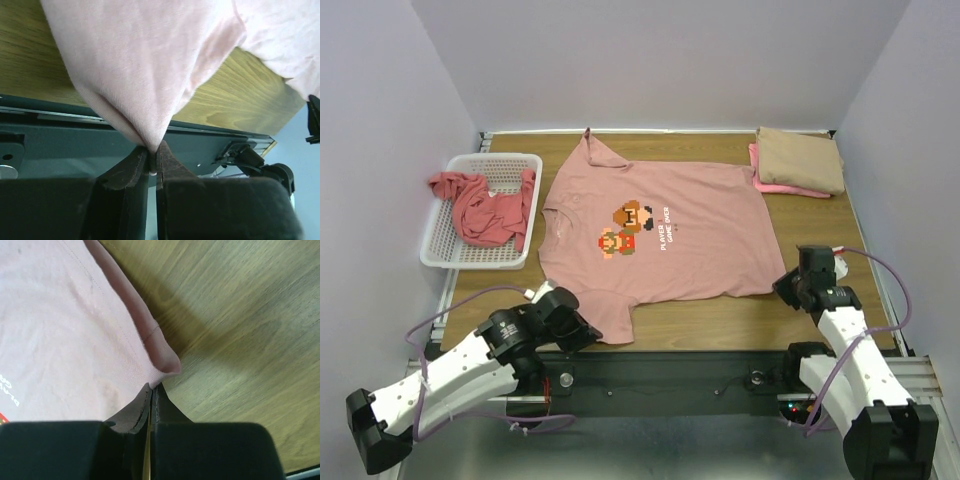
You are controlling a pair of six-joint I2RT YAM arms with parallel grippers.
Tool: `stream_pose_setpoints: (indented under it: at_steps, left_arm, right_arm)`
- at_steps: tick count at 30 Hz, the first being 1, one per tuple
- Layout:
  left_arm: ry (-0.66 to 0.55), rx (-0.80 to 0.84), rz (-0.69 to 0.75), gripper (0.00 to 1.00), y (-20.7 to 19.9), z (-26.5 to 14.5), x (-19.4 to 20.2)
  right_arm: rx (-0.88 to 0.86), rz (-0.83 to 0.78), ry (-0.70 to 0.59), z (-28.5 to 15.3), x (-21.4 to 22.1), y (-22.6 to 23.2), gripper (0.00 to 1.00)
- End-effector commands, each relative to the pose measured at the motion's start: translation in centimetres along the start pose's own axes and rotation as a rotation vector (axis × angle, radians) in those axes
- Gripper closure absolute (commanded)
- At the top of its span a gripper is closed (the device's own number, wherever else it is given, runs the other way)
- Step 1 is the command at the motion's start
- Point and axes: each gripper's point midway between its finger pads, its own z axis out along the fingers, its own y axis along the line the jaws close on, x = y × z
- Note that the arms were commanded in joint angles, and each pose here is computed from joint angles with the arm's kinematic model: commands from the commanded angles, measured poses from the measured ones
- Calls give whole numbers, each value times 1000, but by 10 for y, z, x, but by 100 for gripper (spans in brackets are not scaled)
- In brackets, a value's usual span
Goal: Fold and stack the t-shirts
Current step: Flatten the tshirt out
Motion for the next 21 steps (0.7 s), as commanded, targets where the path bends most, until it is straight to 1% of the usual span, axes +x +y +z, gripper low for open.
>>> stream_pose_setpoints:
  at_steps: [1,3,4,6,8,9,11,13,14,16,17,18,21]
  left_arm:
    - [-79,30,30,100,-28,-12,-14]
    - [-128,18,64,100,-39,-12,-23]
    - [-171,-1,85,100,-51,-13,-32]
    - [-212,-40,108,100,-61,-9,-42]
    - [-244,19,117,100,-91,-13,-54]
    - [-263,-6,134,100,-94,-6,-70]
    - [-273,9,138,100,-108,-5,-87]
    - [-282,-9,158,100,-118,5,-108]
    - [-292,15,166,100,-134,0,-116]
    - [-315,-12,193,100,-148,4,-134]
    - [-318,-15,199,100,-153,5,-139]
    - [-320,-16,207,100,-158,7,-145]
    - [-314,-24,223,100,-171,16,-164]
  right_arm:
    - [0,-3,-23,-8,-16,13,100]
    - [-2,-13,-27,-8,-20,17,100]
    - [3,-27,-28,-8,-23,21,100]
    - [11,-48,-28,-7,-27,24,100]
    - [11,-63,-22,-5,-32,32,100]
    - [5,-77,-15,-4,-33,35,100]
    - [-6,-87,-16,-2,-37,43,100]
    - [5,-103,-17,2,-43,50,100]
    - [0,-108,-21,4,-49,58,100]
    - [7,-121,-30,7,-56,64,100]
    - [-6,-125,-46,6,-65,73,100]
    - [9,-132,-38,10,-63,71,100]
    - [13,-150,-47,18,-75,86,100]
